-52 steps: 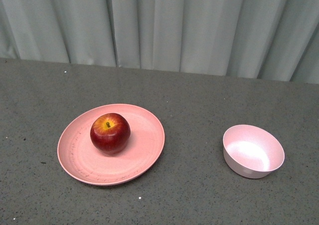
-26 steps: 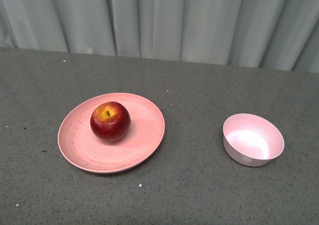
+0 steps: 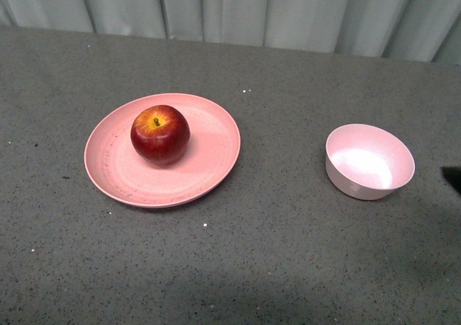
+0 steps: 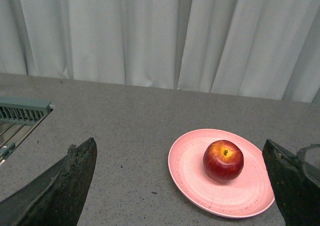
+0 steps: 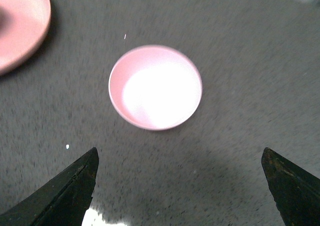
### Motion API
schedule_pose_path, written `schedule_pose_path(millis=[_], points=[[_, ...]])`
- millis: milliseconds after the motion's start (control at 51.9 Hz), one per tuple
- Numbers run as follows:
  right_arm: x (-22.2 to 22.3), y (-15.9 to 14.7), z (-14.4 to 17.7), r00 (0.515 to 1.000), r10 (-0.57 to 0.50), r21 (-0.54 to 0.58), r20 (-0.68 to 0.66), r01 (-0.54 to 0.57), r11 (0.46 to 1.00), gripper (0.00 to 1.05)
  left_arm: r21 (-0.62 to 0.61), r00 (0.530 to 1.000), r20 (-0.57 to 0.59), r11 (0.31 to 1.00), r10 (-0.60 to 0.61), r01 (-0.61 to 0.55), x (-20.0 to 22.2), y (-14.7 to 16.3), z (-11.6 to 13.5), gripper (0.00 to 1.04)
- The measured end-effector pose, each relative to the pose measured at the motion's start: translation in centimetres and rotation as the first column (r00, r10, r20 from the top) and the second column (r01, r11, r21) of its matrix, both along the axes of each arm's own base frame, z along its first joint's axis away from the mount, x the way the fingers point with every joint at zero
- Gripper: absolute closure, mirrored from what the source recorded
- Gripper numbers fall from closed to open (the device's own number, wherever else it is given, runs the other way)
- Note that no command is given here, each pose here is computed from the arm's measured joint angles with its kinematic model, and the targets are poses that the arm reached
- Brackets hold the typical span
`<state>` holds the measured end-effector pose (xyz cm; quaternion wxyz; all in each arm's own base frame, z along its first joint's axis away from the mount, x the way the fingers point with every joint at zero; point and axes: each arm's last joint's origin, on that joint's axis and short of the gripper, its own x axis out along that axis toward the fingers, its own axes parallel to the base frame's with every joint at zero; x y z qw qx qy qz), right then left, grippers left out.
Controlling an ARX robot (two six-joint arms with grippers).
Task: Move apple from plate to bowl
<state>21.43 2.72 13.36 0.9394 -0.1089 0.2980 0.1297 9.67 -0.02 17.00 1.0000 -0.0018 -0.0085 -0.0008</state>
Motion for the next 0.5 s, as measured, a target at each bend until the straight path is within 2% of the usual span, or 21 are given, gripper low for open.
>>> schedule_pose_path(millis=[135, 328, 501], points=[[3.4, 1.0, -2.2, 0.991, 0.036, -0.036, -0.127, -0.041, 0.999, 0.09, 0.000, 1.000, 0.000, 1.000, 0.000, 0.000, 0.0, 0.0, 0.0, 0.07], [7.4, 2.5, -4.4, 0.969, 0.077, -0.047, -0.236, -0.091, 0.995, 0.09, 0.000, 1.000, 0.000, 1.000, 0.000, 0.000, 0.0, 0.0, 0.0, 0.07], [10.3, 4.5, -5.8, 0.953, 0.117, -0.056, -0.278, -0.137, 0.989, 0.09, 0.000, 1.000, 0.000, 1.000, 0.000, 0.000, 0.0, 0.0, 0.0, 0.07]])
